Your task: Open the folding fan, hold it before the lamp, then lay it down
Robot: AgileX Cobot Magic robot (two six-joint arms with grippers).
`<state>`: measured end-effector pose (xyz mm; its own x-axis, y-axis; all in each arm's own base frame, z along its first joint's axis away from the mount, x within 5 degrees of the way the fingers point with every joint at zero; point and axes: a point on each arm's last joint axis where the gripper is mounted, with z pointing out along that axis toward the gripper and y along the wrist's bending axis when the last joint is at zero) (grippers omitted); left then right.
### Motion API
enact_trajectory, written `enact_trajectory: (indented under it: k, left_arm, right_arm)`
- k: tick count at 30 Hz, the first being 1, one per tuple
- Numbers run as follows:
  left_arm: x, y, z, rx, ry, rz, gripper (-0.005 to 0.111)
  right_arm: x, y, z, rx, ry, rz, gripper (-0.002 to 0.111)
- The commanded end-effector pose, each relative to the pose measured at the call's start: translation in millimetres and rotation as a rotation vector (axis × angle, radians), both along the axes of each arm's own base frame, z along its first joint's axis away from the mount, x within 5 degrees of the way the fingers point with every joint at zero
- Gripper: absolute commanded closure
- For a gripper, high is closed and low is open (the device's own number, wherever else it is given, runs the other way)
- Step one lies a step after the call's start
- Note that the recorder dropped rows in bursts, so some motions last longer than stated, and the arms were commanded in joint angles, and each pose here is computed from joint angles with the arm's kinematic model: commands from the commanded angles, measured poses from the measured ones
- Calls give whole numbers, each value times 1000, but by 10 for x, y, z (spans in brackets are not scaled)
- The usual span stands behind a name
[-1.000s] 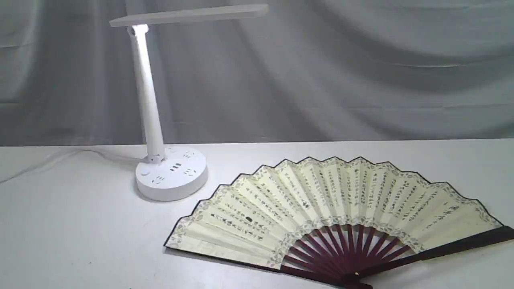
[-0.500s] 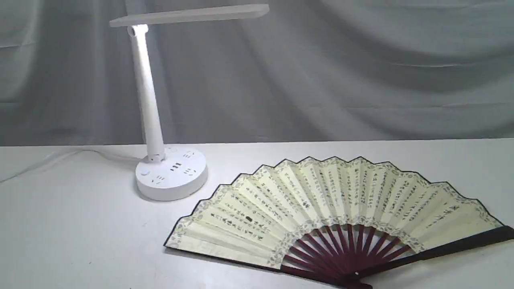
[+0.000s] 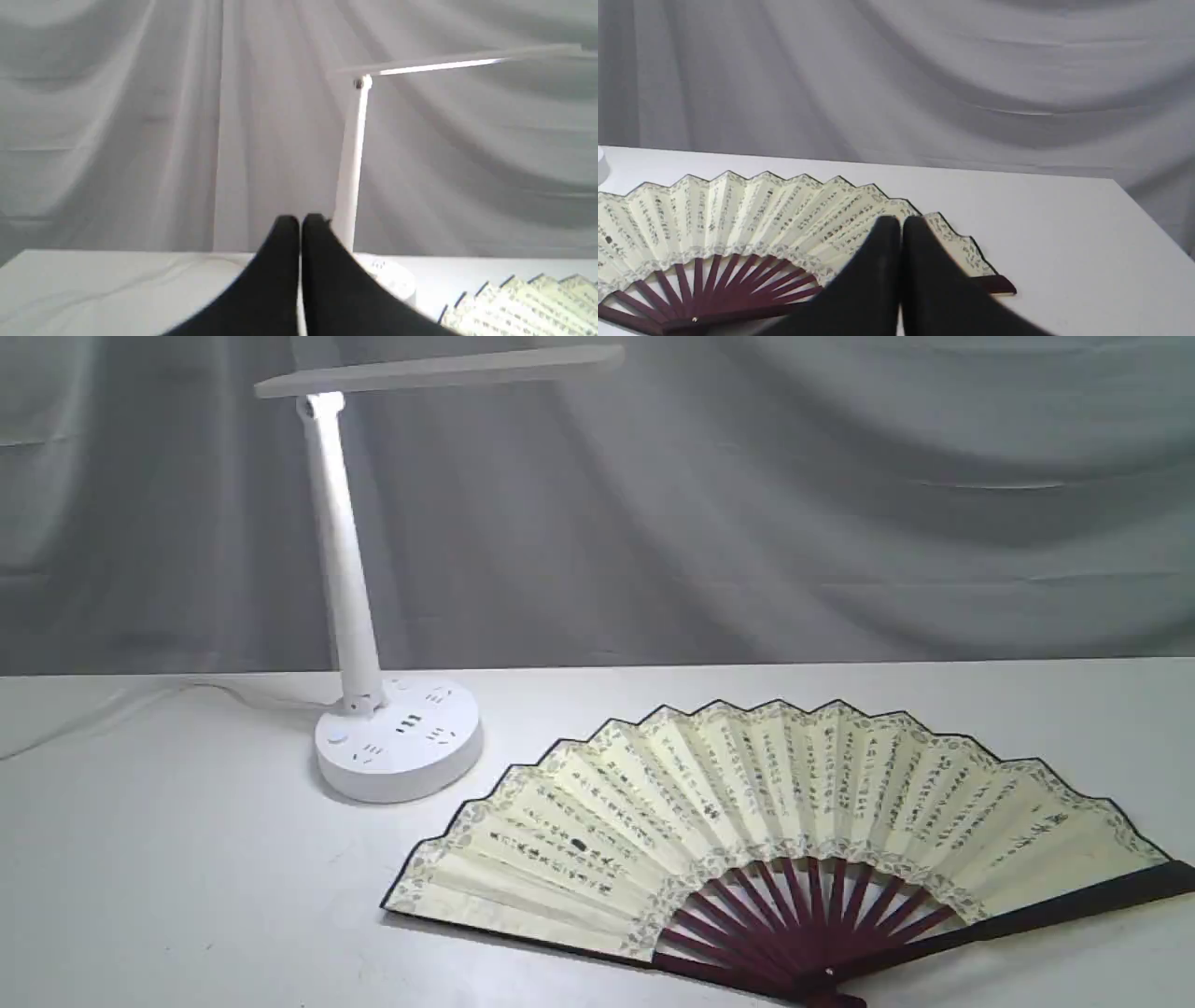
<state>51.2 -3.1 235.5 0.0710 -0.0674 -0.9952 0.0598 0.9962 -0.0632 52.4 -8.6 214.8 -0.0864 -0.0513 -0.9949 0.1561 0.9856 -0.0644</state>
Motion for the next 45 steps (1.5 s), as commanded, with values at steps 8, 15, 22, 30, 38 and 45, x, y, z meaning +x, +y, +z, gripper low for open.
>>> enact_trajectory:
  k: [8,15,22,30,38,45]
  left_arm:
    - [50,-7,-357,4,135,-6,107]
    - [46,-9,-396,7,178,-9,107]
    - [44,-10,-414,8,198,-10,107]
    - [41,-12,-437,5,224,-13,107]
    - [41,-12,-434,5,220,-13,107]
    - [41,-12,-434,5,220,-13,107]
  right_arm:
    - [33,1,-146,24,-26,6,108]
    - [25,5,-230,30,67,8,108]
    - [26,3,-223,25,60,8,108]
    - [25,-6,-221,-22,65,2,108]
    - [25,-6,-221,-22,65,2,108]
    - [25,-6,-221,-22,65,2,108]
